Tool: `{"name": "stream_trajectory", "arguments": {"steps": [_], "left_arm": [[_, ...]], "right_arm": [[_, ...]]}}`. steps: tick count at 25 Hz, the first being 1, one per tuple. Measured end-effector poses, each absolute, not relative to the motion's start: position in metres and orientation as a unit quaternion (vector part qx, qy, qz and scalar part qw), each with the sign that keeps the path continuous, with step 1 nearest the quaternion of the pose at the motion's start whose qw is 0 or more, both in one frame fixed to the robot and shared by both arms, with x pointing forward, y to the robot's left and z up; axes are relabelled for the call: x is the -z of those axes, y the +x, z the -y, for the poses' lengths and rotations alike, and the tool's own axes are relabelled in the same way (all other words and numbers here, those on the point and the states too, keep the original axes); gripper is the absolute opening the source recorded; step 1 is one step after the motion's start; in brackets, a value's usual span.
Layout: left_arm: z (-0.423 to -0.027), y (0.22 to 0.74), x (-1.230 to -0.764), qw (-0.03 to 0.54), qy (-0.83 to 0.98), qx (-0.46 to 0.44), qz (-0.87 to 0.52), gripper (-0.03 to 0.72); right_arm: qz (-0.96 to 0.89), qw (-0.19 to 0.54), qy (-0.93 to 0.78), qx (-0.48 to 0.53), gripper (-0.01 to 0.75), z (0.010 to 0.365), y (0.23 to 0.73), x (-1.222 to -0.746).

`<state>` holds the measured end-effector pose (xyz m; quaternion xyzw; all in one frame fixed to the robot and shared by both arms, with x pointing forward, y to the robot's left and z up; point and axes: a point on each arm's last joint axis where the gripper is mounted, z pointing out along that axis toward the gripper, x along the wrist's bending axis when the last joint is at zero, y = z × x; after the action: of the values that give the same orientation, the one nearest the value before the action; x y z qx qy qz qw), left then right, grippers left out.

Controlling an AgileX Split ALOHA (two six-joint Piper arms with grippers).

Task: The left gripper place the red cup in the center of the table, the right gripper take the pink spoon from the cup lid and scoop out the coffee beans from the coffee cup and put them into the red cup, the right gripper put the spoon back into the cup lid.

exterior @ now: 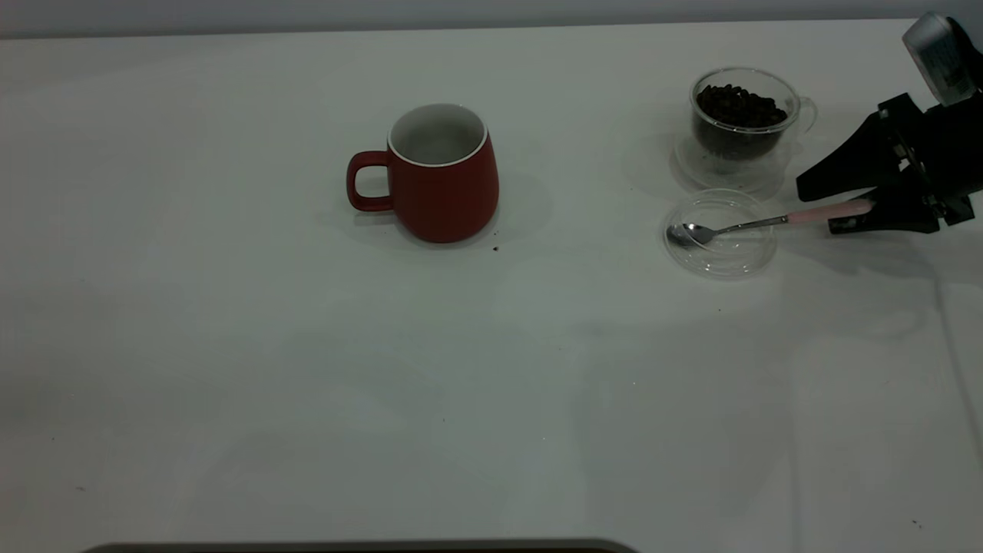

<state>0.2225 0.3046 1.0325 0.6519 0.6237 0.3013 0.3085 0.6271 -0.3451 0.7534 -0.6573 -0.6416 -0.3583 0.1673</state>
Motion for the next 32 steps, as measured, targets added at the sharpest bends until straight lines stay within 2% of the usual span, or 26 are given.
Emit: {"name": "stream_trajectory", "arguments": {"steps": [4,10,13,17,19,22,24,26,29,32], "left_arm": [[-0.305,0.223,-1.032,0.309,0.652,-0.301,-0.624,0.505],[-0.305,0.223,-1.032,0.309,0.652,-0.301,-0.624,0.505],[-0.305,0.223,-1.032,0.309,0.652,-0.301,-0.624,0.505],[-0.305,0.223,-1.032,0.308,0.652,-0.301,-0.623,0.505],[-0.305,0.223,-1.032,0.308,0.653,-0.302,-0.623,0.505],[-0.305,0.223,-1.032,0.308,0.653,-0.302,-0.623,0.505],[-0.305,0.223,-1.032,0.308,0.653,-0.302,-0.623,0.505],[-0.305,0.223,-1.032,0.308,0.653,-0.302,-0.623,0.505],[-0.305,0.223,-1.032,0.308,0.653,-0.302,-0.623,0.505],[-0.305,0.223,-1.032,0.308,0.653,-0.302,-0.623,0.505]], "right_arm": [[0.636,0.113,-0.672,0.363,0.613,0.351,0.635,-0.751],[0.645,0.075,-0.669,0.363,0.581,0.355,0.640,-0.758],[0.650,0.031,-0.671,0.355,0.567,0.362,0.648,-0.777],[0.629,-0.007,-0.679,0.379,0.563,0.366,0.659,-0.827],[0.602,0.021,-0.682,0.414,0.563,0.360,0.660,-0.858],[0.636,0.112,-0.614,0.455,0.561,0.331,0.648,-0.908],[0.707,0.161,-0.562,0.398,0.561,0.308,0.629,-0.930],[0.753,0.163,-0.568,0.288,0.561,0.295,0.612,-0.944],[0.783,0.089,-0.598,0.144,0.561,0.283,0.592,-0.975],[0.794,0.033,-0.598,0.100,0.561,0.261,0.571,-1.015]]}}
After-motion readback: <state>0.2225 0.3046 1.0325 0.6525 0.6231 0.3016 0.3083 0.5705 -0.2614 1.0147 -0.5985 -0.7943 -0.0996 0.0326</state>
